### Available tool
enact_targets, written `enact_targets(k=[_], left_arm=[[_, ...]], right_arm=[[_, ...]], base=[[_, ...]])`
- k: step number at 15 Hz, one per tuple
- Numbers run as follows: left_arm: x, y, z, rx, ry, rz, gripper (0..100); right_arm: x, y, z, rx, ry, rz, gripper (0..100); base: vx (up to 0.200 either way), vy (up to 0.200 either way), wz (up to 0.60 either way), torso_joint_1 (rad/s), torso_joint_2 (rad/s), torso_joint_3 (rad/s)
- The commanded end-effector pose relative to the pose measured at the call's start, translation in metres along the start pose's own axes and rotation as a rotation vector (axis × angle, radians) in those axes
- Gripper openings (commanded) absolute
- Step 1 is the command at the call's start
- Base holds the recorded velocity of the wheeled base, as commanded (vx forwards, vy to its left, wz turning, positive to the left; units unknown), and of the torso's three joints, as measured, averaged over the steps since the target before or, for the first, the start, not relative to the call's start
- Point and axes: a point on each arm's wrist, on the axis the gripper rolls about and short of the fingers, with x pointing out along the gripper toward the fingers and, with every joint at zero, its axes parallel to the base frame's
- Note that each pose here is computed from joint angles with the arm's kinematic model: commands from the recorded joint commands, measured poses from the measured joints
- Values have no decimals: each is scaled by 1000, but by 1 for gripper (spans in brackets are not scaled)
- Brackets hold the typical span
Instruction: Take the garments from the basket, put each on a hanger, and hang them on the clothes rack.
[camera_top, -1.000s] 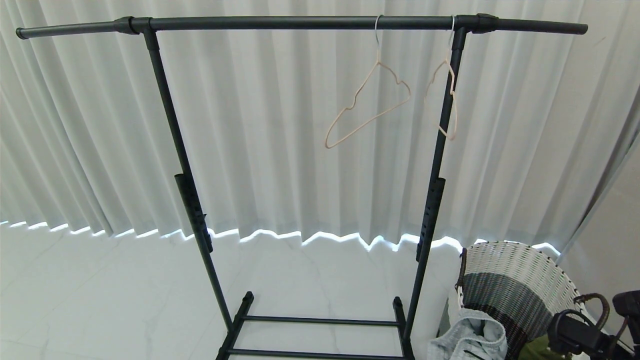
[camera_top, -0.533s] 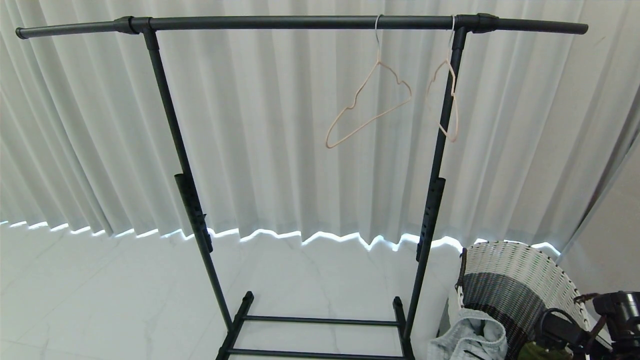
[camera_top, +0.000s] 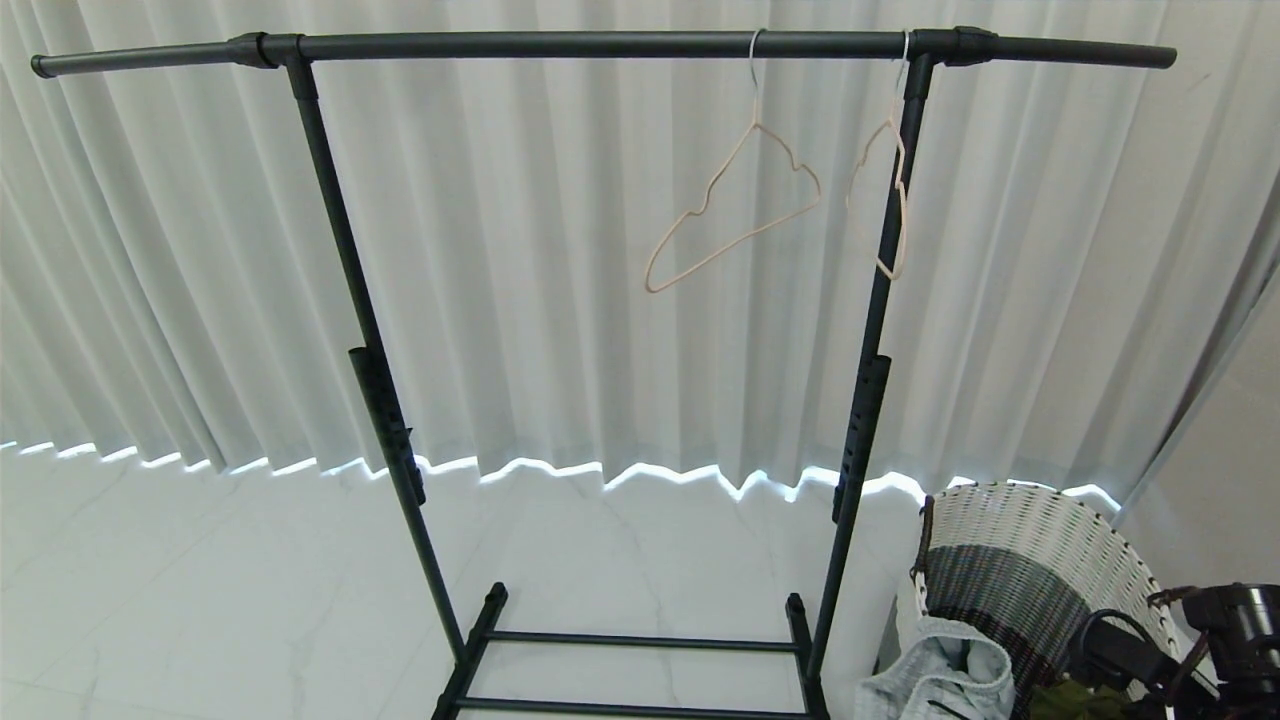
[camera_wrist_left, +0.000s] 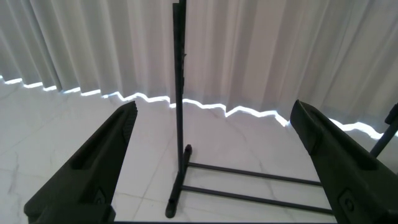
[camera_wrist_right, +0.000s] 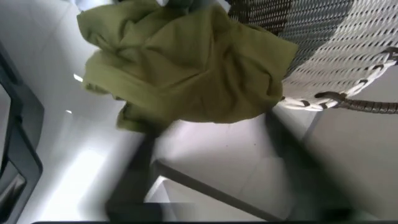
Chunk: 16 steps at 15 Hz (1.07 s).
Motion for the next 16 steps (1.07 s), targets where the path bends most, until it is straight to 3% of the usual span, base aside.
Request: enact_targets(k=[1, 3, 6, 10, 13, 16], left_arm=[[0, 0, 0, 0, -1, 1, 100], [0, 0, 0, 2, 1, 0, 100], [0, 0, 0, 5, -1, 0, 100], [0, 0, 0, 2, -1, 0, 100], [0, 0, 0, -1, -1, 0, 100], [0, 0, 0, -1, 1, 0, 100]], right_arm=[[-4, 2, -3, 0, -7, -8, 0], [-17, 7, -7, 7, -30, -46, 0], [-42, 2, -4, 69, -83, -221, 0], [-77, -28, 17, 130, -190, -459, 0], [-147, -51, 45, 147, -220, -489, 0], [-231, -46, 47, 191, -157, -421, 0]], base=[[0, 0, 0, 0, 0, 0], [0, 0, 0, 0, 0, 0], [0, 0, 0, 0, 0, 0], [0, 0, 0, 0, 0, 0], [-67, 0, 0, 1, -1, 1], [-200, 0, 0, 2, 1, 1]])
